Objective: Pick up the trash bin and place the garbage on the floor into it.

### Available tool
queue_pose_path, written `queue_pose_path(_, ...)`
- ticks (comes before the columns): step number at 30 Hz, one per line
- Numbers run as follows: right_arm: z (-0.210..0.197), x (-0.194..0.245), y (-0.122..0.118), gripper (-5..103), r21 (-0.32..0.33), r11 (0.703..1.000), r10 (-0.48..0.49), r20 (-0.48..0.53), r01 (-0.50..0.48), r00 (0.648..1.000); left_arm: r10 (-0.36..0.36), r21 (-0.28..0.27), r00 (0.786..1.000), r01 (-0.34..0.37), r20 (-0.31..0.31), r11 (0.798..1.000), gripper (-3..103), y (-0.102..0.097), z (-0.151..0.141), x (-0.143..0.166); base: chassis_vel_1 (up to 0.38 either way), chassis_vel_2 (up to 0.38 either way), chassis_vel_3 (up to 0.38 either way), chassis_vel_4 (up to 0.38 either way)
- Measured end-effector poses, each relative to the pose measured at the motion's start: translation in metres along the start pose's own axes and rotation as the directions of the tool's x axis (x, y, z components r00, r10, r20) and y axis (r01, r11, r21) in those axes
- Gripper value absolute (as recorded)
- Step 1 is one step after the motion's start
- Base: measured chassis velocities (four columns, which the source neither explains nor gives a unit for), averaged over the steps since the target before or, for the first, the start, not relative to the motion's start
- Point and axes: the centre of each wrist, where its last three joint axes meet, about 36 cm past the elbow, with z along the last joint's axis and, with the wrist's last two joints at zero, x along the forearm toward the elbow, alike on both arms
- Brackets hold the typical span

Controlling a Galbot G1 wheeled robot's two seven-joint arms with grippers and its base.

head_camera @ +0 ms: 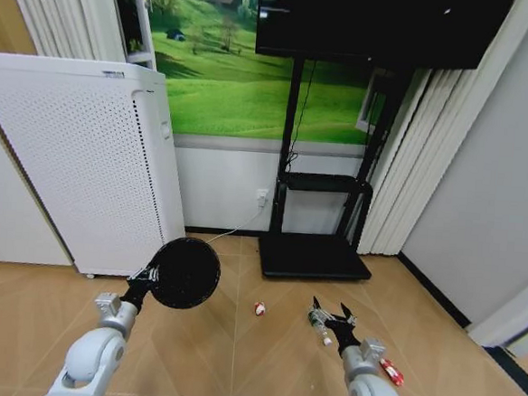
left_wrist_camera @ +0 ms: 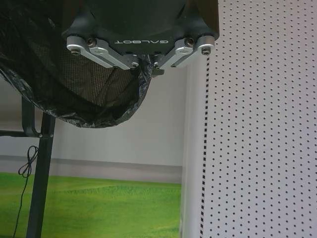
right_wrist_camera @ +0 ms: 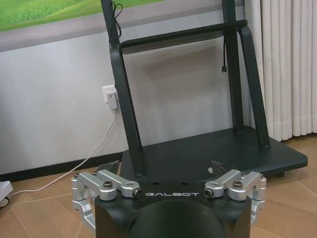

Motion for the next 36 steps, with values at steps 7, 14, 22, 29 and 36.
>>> queue_pose_path(7,0.002,0.000,0.002,100,0.004,1.000,0.001,-0.003,-0.001,1.000,0.003,0.002,1.000,-0.003,-0.005,1.000,7,0.004,0.003,-0.001,-0.074,0.081,0.089,-0.093)
queue_pose_path(14,0.005,-0.002,0.005,100,0.012,1.000,-0.003,-0.004,0.003,1.000,0.061,0.038,0.998,-0.061,-0.003,0.997,7,-0.003,0.008,-0.012,-0.087,0.101,0.090,-0.090)
queue_pose_path(22,0.008,-0.001,0.009,100,0.019,1.000,-0.017,-0.011,0.017,1.000,0.104,0.056,0.995,-0.104,0.002,0.993,7,-0.025,0.011,-0.028,-0.055,0.054,0.048,-0.050)
queue_pose_path(29,0.024,-0.007,0.013,100,0.018,0.998,-0.054,-0.049,0.055,0.997,0.128,0.063,0.992,-0.129,0.011,0.990,7,-0.043,0.009,-0.043,0.000,0.000,0.000,0.000)
queue_pose_path(36,0.057,-0.025,0.022,100,0.034,0.995,-0.088,-0.095,0.092,0.992,0.139,0.062,0.990,-0.140,0.010,0.988,7,-0.051,0.009,-0.050,0.000,0.000,0.000,0.000)
